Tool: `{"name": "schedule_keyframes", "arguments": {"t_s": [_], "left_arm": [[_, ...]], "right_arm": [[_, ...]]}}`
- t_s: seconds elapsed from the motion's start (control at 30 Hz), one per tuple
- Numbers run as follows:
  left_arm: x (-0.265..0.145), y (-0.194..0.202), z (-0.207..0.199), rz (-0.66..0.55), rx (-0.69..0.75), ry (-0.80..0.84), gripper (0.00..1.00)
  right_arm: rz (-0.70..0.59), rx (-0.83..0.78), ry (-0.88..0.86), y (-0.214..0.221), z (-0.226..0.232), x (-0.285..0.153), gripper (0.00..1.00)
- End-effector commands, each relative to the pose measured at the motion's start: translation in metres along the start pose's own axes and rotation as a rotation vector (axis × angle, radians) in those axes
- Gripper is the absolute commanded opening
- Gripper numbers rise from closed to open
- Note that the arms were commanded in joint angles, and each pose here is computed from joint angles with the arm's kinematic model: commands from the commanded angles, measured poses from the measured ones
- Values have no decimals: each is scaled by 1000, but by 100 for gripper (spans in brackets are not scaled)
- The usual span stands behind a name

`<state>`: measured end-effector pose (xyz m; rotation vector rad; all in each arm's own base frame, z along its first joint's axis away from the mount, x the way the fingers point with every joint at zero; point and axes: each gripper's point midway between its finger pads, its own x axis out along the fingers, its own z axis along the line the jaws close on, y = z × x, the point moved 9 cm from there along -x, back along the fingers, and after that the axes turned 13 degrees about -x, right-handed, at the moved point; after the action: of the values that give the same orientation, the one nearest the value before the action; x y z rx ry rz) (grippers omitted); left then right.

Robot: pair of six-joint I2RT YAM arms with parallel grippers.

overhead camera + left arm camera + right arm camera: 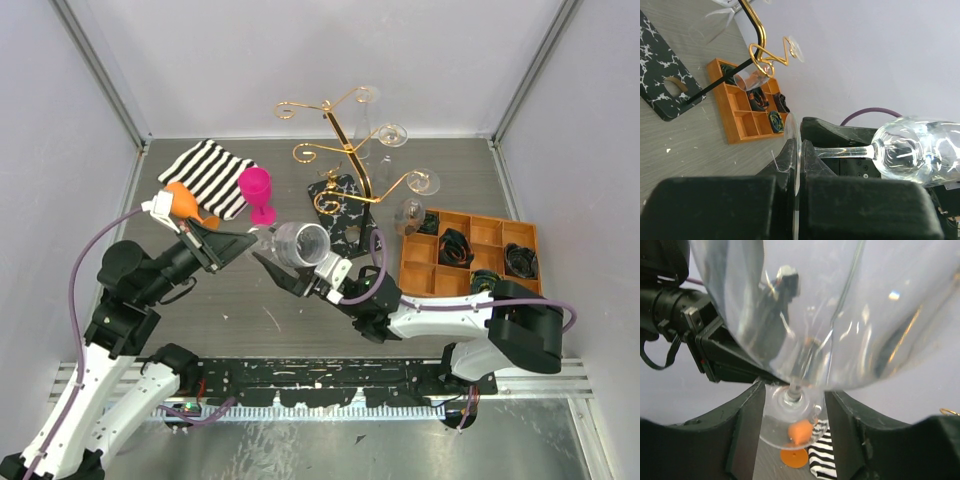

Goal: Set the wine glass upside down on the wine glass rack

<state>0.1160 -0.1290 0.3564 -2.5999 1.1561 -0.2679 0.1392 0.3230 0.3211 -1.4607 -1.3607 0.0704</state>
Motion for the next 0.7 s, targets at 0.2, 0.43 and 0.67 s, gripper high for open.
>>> {"name": "schedule_keyframes", "arguments": {"t_s": [0.2, 0.43, 0.67], "left_arm": [[-13, -4, -26, -19, 101, 60, 0], [-17, -7, -19, -14, 246, -25, 0], [-35, -18, -3, -110, 482, -191, 0]], "right_arm": [[40, 55, 48, -4, -7, -32, 61], [155, 108, 22, 14, 1, -69, 64], [367, 258, -41, 36, 19, -112, 66]]}}
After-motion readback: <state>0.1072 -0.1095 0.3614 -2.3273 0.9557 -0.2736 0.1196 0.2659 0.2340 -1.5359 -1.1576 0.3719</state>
